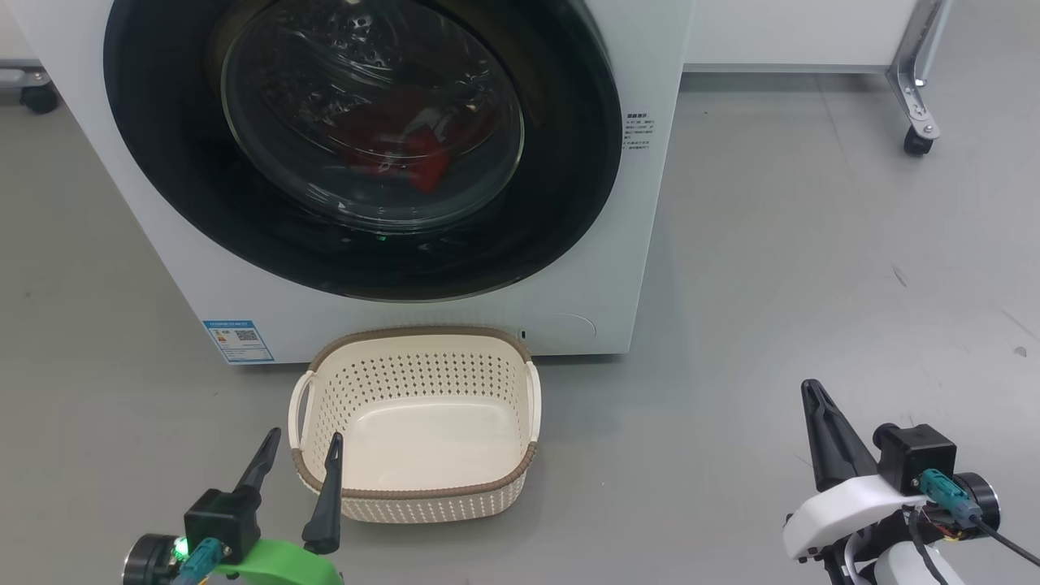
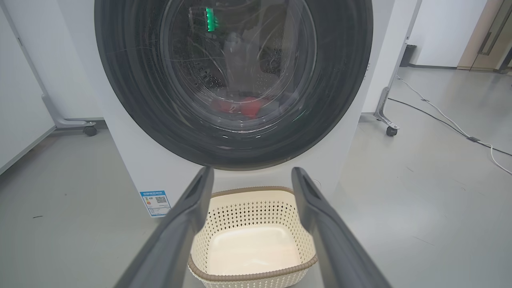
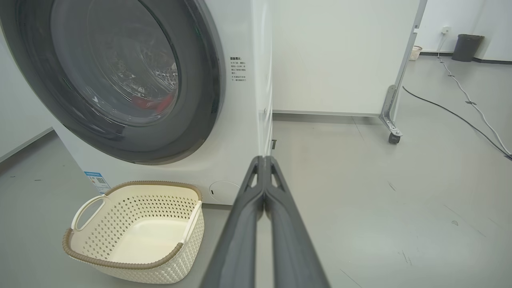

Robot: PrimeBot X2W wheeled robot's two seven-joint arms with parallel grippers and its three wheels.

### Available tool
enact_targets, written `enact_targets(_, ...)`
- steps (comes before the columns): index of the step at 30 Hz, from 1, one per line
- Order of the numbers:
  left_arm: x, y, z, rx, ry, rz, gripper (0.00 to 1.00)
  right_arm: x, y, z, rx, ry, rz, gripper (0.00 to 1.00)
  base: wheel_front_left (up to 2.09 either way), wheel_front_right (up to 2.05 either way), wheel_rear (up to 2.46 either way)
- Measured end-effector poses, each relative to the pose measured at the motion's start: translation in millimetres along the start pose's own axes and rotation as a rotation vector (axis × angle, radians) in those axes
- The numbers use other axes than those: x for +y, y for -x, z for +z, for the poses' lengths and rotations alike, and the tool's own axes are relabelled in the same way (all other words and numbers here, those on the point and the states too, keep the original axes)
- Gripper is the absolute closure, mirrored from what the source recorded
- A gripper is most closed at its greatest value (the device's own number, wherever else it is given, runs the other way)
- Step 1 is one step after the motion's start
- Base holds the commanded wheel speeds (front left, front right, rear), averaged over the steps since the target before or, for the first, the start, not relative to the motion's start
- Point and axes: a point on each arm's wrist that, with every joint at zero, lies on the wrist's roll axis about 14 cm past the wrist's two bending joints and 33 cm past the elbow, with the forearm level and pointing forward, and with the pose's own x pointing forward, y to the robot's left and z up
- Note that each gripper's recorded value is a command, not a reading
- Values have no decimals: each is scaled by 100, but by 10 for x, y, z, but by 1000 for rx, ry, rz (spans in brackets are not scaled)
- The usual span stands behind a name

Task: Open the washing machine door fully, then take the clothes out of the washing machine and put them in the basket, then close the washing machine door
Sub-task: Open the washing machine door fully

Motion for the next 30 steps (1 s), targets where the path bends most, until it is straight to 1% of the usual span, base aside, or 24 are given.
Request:
enact_targets(8, 20, 0, -4, 1, -9, 8, 0, 42, -11, -18, 3, -45, 5, 100, 0, 0, 0)
enact_targets(11, 33, -15, 7, -2, -18, 13, 0, 37, -22, -17, 0, -103, -4, 100, 0, 0, 0)
enact_targets(17, 41, -82, 36, -9, -23, 18, 0, -33, -66, -38, -9, -301, -44, 100, 0, 0, 0)
enact_targets(18, 51, -105, 37, -10, -25, 20, 0, -90, -99, -35, -18, -380, -65, 100, 0, 0, 0)
enact_targets(20, 57, -132, 37, -10, -24, 21, 0, -111, -145, -28, -24, -428, -70, 100, 0, 0, 0)
enact_targets(23, 70, -183, 35, -9, -23, 25, 0, -155, -253, 13, -40, -538, -88, 100, 0, 0, 0)
enact_targets(25, 69, -224, 42, -11, -21, 24, 0, -220, -332, 31, -46, -637, -113, 100, 0, 0, 0)
enact_targets(30, 45, -333, 51, -17, -26, 15, 0, -302, -550, 57, -36, -854, -131, 100, 0, 0, 0)
